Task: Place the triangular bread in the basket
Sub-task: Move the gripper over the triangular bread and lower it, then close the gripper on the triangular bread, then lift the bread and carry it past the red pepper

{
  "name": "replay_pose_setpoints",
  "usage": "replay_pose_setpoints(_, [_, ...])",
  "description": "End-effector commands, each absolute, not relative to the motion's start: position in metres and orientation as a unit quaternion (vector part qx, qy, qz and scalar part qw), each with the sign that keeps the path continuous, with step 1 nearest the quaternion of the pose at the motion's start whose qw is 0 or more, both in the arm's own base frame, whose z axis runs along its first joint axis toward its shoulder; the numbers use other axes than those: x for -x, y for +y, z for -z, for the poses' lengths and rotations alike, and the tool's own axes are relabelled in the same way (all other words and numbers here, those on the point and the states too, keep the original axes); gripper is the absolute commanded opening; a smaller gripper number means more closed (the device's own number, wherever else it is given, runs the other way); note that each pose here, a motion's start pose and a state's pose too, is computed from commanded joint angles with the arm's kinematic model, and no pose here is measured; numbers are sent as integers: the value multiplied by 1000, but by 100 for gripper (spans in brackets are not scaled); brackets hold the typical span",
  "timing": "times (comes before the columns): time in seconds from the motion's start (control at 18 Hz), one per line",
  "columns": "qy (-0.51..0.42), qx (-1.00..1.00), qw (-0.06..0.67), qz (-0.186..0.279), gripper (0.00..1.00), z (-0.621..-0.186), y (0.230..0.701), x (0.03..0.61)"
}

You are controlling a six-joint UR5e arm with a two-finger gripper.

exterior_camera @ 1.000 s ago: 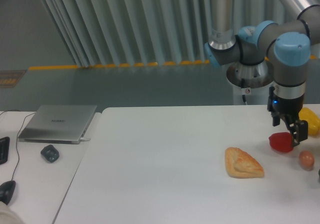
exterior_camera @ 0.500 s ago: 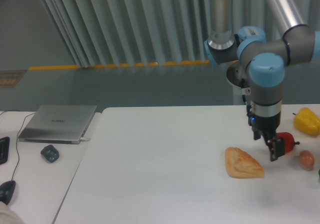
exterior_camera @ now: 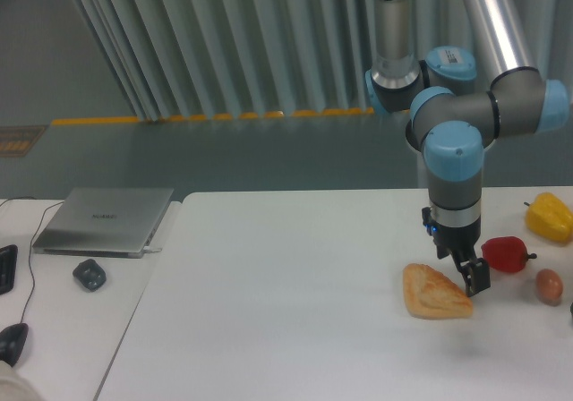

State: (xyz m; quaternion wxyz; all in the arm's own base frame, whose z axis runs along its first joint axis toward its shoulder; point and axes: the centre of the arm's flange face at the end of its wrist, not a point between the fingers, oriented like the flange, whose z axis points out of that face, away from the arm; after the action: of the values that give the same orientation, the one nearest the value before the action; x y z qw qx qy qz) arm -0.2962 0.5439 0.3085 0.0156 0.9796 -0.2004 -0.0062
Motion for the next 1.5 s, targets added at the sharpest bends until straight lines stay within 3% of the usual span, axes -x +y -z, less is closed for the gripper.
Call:
replay_pose_setpoints(0.83, [-207,-978,23,-6,100,-279,561,283])
replay_pose_setpoints(1.06, [-209,-978,22,-6,78,-279,561,283])
replay_pose_setpoints(1.17, [-210,-978,22,-6,53,-279,561,283])
replay_pose_setpoints(1.33, [-209,-978,20,-3,29,-283,561,283])
replay_pose_setpoints(1.5, [-207,-978,15,2,14,-289,561,285])
